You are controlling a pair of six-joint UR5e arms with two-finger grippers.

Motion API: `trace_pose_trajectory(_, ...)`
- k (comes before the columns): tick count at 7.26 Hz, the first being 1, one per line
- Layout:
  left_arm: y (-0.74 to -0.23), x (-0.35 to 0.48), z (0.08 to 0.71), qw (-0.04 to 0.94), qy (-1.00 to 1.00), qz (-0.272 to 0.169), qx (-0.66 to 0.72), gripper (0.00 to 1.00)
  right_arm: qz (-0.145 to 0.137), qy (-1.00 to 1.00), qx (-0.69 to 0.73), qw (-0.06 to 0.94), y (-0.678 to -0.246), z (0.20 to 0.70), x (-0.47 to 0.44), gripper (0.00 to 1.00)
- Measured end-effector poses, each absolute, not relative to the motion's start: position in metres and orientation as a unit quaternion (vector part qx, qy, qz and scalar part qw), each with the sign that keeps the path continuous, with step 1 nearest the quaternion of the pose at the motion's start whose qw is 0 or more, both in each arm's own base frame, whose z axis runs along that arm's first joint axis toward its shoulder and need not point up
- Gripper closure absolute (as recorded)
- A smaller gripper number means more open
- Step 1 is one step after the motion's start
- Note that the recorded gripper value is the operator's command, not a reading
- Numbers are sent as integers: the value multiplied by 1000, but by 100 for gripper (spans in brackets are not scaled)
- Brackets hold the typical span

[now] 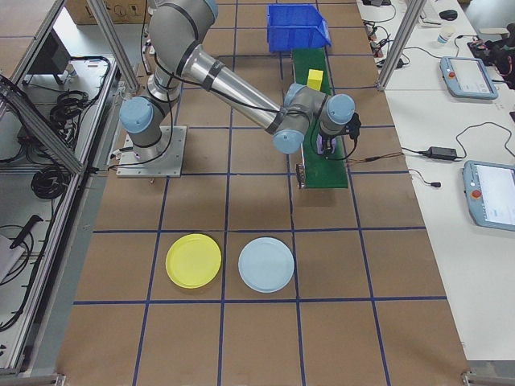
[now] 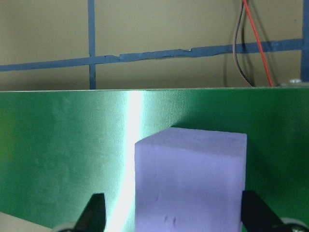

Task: Move block left to right into plate

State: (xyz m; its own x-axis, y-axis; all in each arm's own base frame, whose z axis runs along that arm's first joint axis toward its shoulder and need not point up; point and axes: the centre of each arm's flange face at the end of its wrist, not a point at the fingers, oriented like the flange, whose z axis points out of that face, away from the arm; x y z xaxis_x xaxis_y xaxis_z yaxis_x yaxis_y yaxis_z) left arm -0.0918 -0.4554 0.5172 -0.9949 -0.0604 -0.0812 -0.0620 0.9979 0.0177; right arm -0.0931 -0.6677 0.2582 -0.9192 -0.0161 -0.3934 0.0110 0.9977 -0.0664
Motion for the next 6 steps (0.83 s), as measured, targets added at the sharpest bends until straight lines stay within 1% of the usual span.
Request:
trace_pose_trajectory(2, -455, -92, 517, 39, 999, 10, -31, 0, -23, 985, 8, 173, -667, 254, -99, 53)
trace_pose_trajectory(3, -455, -92, 518, 38, 999, 10, -31, 0, -20, 986, 22, 162, -666, 255, -101, 65)
trace_pose_trajectory(4, -456, -92, 518, 39, 999, 9, -30, 0, -16, 988, 39, 147, -665, 258, -103, 73)
trace_pose_trajectory(6, -456, -94, 516, 40, 999, 6, -28, 0, -15, 993, 61, 97, -661, 279, -111, 73)
